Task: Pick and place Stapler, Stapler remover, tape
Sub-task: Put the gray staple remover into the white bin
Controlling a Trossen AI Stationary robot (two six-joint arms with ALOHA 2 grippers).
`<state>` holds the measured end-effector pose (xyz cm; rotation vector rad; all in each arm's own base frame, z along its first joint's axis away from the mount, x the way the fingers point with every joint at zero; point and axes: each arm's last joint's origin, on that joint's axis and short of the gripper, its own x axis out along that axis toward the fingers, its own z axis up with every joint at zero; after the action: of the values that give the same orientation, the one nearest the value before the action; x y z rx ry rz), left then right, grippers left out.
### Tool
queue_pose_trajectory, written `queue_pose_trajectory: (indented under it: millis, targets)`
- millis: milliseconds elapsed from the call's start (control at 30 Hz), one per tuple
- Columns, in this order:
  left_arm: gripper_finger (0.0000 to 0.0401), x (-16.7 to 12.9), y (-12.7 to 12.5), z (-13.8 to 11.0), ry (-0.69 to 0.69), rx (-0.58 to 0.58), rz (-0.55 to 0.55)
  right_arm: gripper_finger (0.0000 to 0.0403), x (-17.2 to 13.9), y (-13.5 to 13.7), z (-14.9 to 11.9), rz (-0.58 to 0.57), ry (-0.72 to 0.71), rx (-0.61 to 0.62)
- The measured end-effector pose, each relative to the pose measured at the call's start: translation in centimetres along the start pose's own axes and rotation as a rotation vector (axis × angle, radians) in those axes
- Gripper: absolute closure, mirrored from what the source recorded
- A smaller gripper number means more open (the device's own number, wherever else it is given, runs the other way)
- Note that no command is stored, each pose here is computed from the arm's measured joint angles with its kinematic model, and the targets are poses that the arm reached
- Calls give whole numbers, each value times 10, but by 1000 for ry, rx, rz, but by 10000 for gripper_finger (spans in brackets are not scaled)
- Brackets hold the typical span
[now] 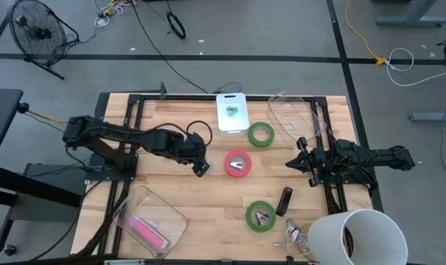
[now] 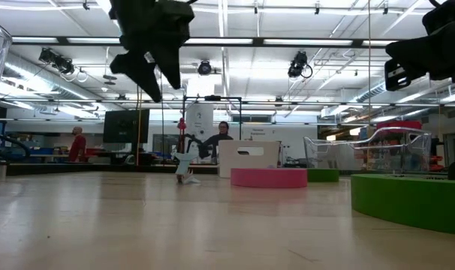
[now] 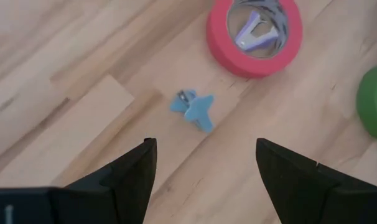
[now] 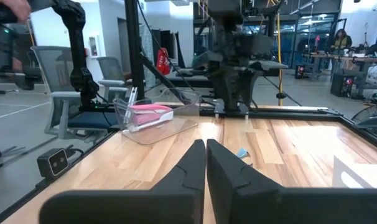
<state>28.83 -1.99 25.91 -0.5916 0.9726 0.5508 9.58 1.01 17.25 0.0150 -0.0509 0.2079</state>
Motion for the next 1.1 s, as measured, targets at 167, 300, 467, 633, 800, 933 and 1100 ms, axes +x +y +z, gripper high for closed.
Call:
queue_pose_trajectory:
  millis: [167, 300, 467, 633, 800, 933, 1100]
  targets:
    - [124, 11, 16, -11, -15, 19, -53, 383, 0, 0, 0, 0, 1, 0]
    - [124, 21, 28, -17, -48, 81, -111, 383, 0, 0, 0, 0, 1, 0]
    - [124, 35, 38, -25, -104, 197, -199, 383, 0, 0, 0, 0, 2, 0]
    - [136, 46, 45, -33, -140, 376, -201, 383, 0, 0, 0, 0, 2, 0]
    - [157, 53, 52, -42, -125, 518, -184, 383, 0, 0, 0, 0, 2, 0]
    - [171, 55, 53, -45, -114, 612, -199, 383, 0, 0, 0, 0, 2, 0]
    - [178, 56, 54, -44, -126, 618, -182, 383, 0, 0, 0, 0, 2, 0]
